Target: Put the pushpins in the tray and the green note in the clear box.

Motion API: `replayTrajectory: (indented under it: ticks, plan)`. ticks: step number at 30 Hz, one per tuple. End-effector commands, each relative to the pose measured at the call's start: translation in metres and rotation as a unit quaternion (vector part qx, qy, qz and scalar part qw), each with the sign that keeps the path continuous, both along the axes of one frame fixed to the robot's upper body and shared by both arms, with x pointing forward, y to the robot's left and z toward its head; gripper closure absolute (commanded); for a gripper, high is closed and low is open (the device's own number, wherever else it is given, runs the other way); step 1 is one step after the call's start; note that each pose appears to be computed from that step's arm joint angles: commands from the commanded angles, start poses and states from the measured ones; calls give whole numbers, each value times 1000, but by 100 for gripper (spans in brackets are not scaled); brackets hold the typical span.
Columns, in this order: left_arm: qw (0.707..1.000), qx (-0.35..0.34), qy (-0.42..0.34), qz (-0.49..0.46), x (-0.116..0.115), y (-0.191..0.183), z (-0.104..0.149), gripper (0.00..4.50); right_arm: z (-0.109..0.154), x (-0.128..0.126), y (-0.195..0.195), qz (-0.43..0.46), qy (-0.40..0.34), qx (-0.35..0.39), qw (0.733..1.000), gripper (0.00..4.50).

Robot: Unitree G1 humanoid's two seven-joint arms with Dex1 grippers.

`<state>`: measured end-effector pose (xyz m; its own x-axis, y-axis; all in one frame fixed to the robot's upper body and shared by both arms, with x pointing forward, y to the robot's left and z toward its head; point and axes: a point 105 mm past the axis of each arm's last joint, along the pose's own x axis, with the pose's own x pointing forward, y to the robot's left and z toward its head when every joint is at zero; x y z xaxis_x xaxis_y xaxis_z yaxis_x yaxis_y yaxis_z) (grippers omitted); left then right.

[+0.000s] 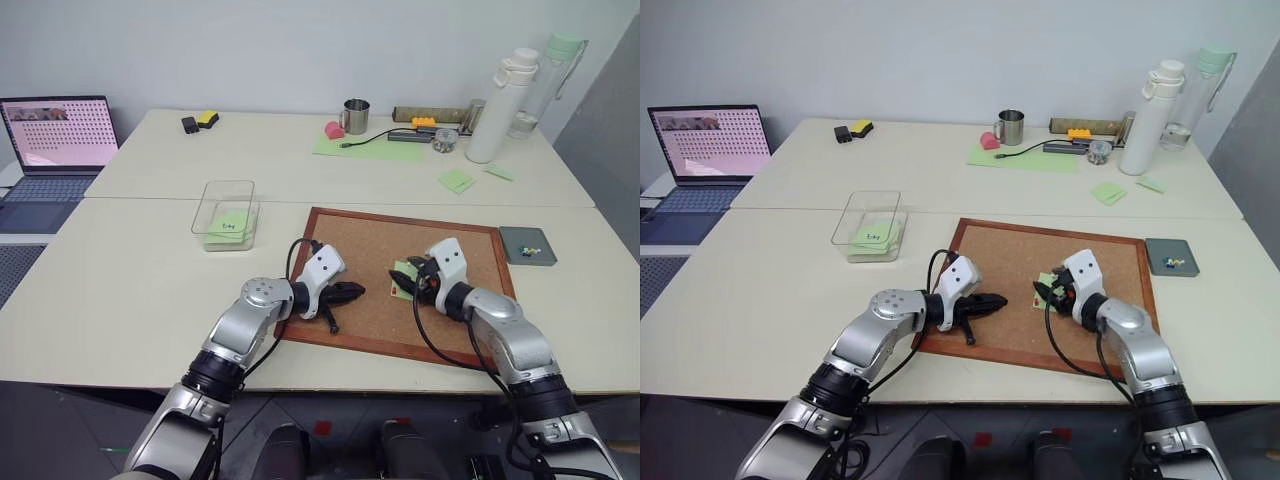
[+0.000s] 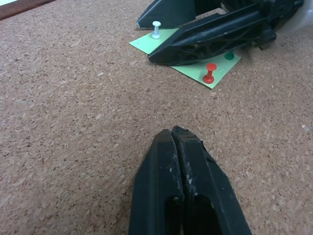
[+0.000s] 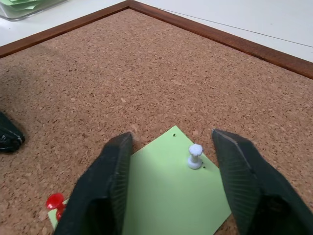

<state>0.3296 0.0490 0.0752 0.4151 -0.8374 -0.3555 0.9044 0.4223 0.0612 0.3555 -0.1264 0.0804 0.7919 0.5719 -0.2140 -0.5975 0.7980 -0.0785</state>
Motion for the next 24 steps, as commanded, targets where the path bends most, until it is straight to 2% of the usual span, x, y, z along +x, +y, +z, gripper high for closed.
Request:
replayTrajectory:
  ticks: [1, 11, 18, 24]
  plan:
    - [1000, 16, 8, 6, -2, 5, -8, 450, 8, 4, -1, -3, -12, 23, 1000, 284]
    - [1000, 21, 11, 6, -5, 6, -11, 450, 13, 1, -8, -8, -31, 25, 999, 448]
    - [999, 49, 8, 3, -6, 8, -22, 450, 42, -16, 6, 40, -54, 64, 996, 448]
    - [996, 73, -9, 42, 8, 13, -27, 450, 61, -26, 5, 43, -61, 81, 994, 448]
